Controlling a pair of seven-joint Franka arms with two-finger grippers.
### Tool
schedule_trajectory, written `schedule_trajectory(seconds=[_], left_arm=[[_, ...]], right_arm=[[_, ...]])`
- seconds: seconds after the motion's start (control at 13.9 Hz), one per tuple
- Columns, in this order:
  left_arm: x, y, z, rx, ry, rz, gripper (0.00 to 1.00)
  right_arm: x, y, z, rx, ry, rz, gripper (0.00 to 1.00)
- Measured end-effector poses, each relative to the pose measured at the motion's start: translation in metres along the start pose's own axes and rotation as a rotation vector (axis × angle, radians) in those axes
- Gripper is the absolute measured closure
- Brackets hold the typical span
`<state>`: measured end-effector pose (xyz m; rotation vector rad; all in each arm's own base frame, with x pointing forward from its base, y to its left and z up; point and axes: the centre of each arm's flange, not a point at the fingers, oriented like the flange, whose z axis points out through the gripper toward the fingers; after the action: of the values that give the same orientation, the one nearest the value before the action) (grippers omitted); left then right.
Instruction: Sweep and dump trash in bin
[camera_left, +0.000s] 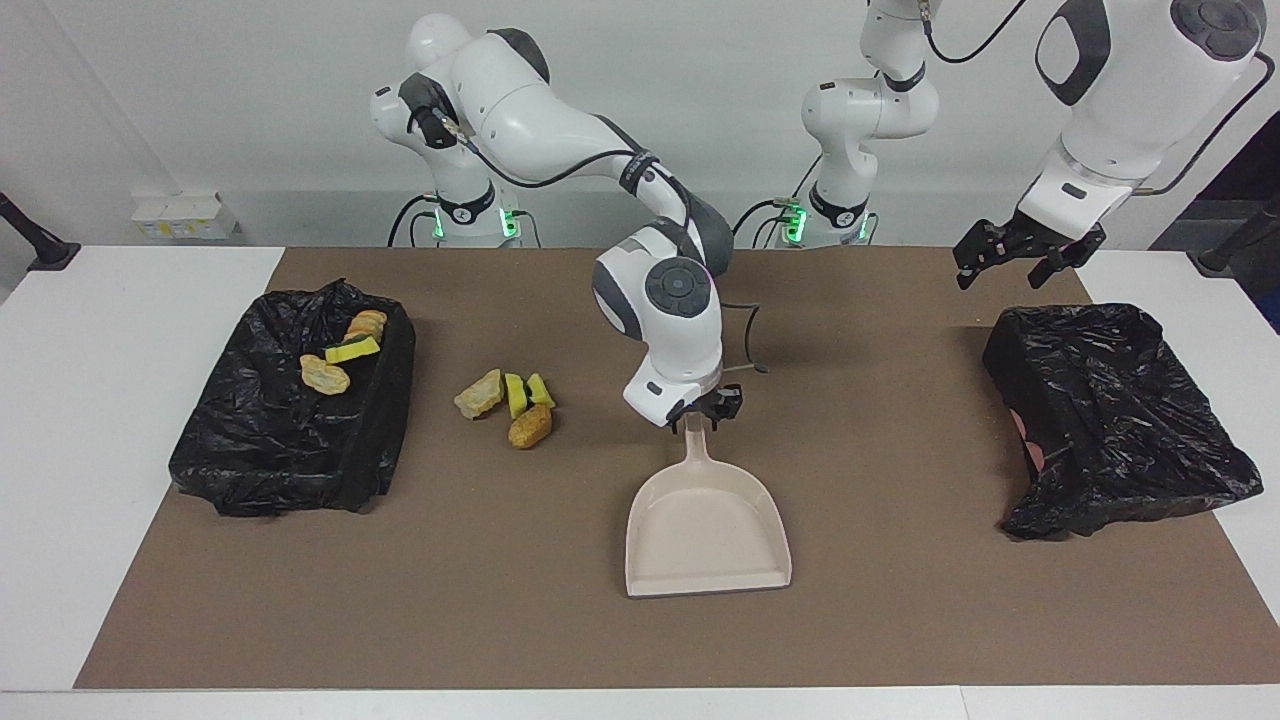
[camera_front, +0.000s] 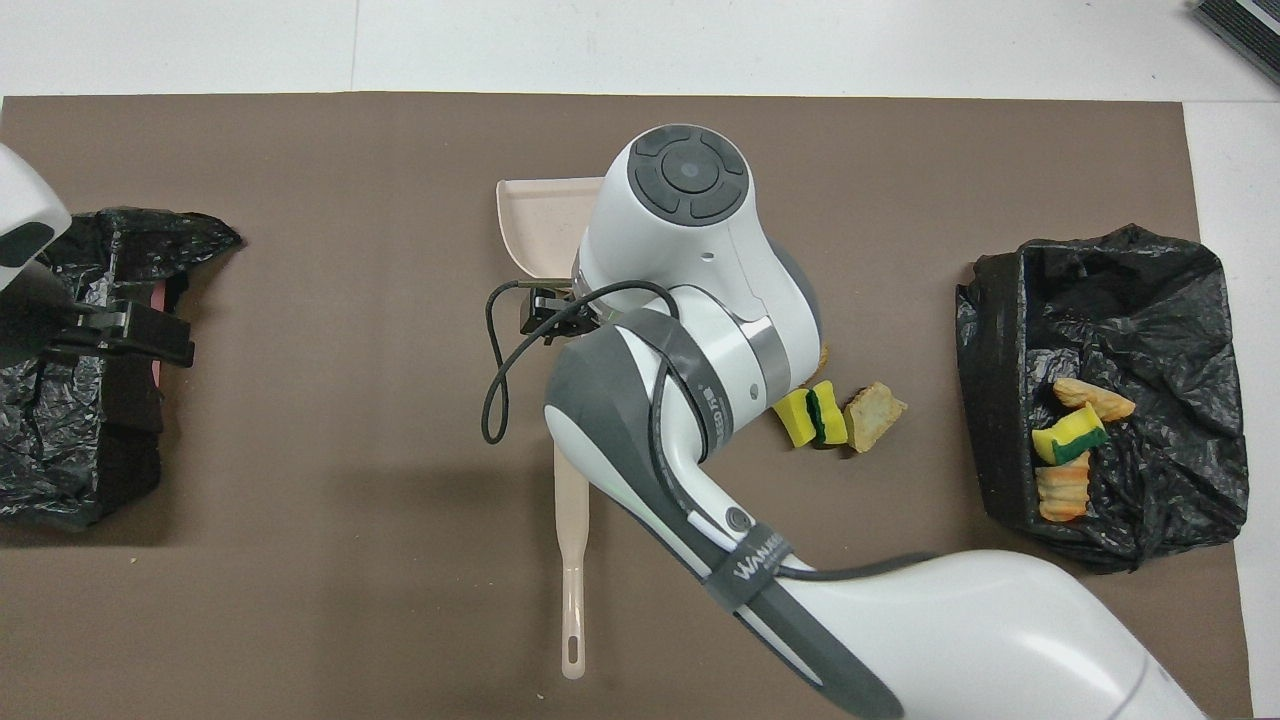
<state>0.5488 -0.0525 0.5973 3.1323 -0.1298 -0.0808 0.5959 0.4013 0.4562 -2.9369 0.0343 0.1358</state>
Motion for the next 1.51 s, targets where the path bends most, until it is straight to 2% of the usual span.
schedule_trajectory(seconds=[0.22, 0.36, 0.79, 0.93, 1.08, 1.22, 1.37, 1.51], left_arm=[[0.016, 0.058, 0.016, -0.002, 0.045, 0.013, 0.00], [0.028, 0.105, 0.038, -0.010, 0.069, 0.002, 0.00], [0.054, 0.238, 0.141, -0.042, 0.107, 0.000, 0.00], [0.055, 0.268, 0.169, -0.052, 0.114, -0.010, 0.00], [0.056, 0.287, 0.189, -0.061, 0.121, -0.034, 0.00], [0.050, 0.309, 0.217, -0.028, 0.103, -0.028, 0.00], [0.041, 0.338, 0.254, 0.022, 0.108, -0.048, 0.00], [0.037, 0.352, 0.269, 0.038, 0.111, -0.058, 0.00]], right_arm=[[-0.058, -0.010, -0.007, -0.024, -0.060, -0.037, 0.00], [-0.107, -0.024, 0.013, -0.050, -0.098, -0.067, 0.00], [-0.218, -0.021, 0.099, -0.079, -0.113, -0.103, 0.00], [-0.236, -0.021, 0.124, -0.082, -0.102, -0.108, 0.00], [-0.238, -0.018, 0.137, -0.073, -0.087, -0.108, 0.00], [-0.236, -0.013, 0.148, -0.072, -0.082, -0.100, 0.00], [-0.236, -0.012, 0.150, -0.074, -0.085, -0.099, 0.21], [-0.240, -0.014, 0.152, -0.077, -0.088, -0.095, 0.45]])
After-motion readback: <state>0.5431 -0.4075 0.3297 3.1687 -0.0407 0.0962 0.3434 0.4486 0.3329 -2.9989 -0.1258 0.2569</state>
